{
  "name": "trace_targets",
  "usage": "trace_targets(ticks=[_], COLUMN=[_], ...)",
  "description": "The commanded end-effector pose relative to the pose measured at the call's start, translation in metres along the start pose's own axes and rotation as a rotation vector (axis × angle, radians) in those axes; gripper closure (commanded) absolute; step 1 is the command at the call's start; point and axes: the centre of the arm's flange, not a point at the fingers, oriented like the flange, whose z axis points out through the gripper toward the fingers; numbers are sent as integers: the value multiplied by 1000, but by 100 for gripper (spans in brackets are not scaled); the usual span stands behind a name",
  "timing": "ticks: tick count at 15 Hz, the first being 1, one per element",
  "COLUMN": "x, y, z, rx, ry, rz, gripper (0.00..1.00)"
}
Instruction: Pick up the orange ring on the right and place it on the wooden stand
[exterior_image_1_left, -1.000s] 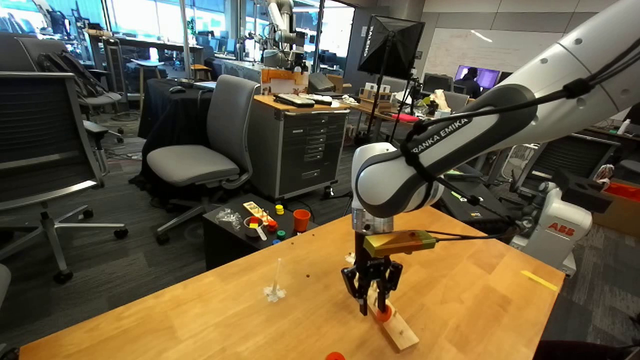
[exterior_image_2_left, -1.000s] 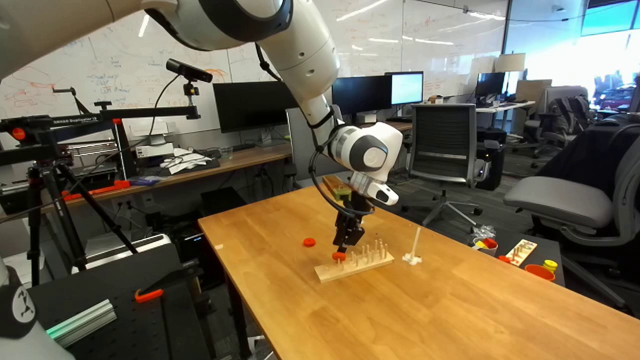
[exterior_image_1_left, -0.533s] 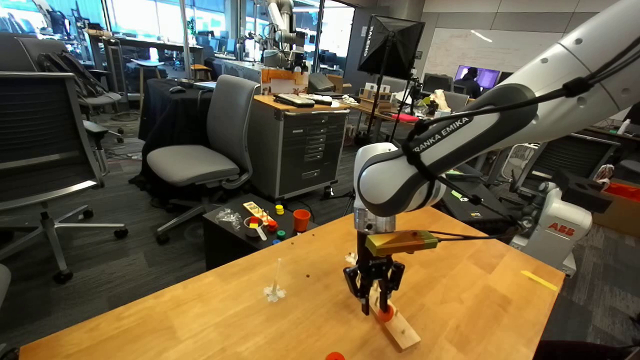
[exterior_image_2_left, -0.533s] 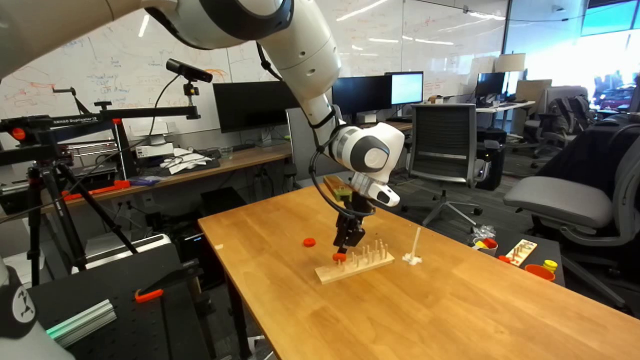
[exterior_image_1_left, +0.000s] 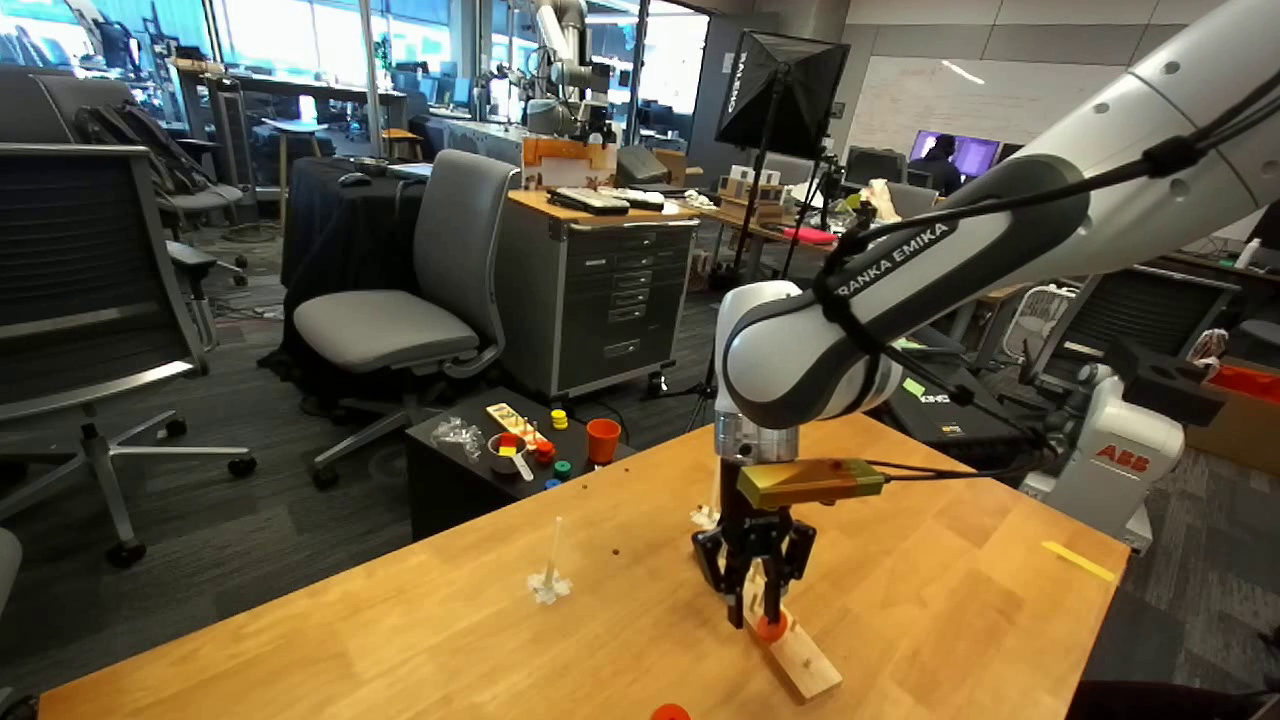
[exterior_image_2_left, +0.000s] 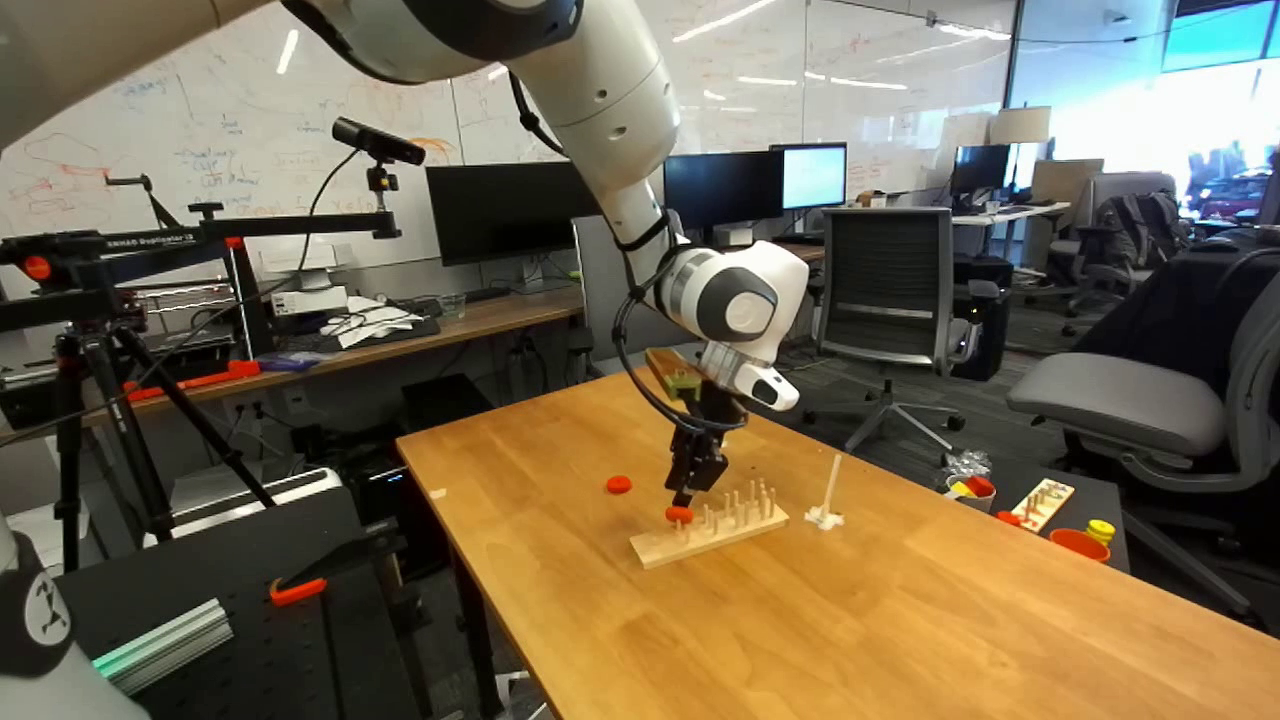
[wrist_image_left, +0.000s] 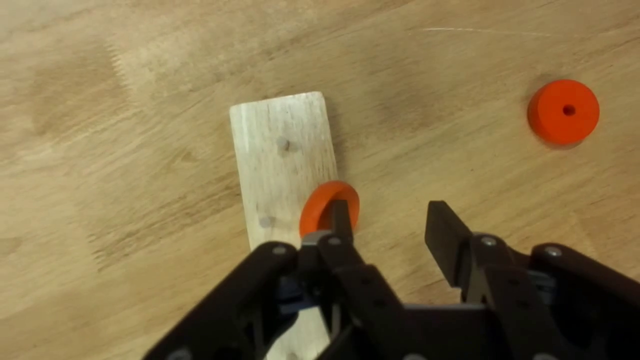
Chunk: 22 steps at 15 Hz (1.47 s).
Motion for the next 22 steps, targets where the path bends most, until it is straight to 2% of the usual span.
trace_targets(ticks=[1,8,22], x=[-18,-24,-13], y=[8,13,39], z=[-11,-11,-7], rx=[37,47,66], ry=[2,-4,-26], rz=[7,18,74], gripper=[80,80,80])
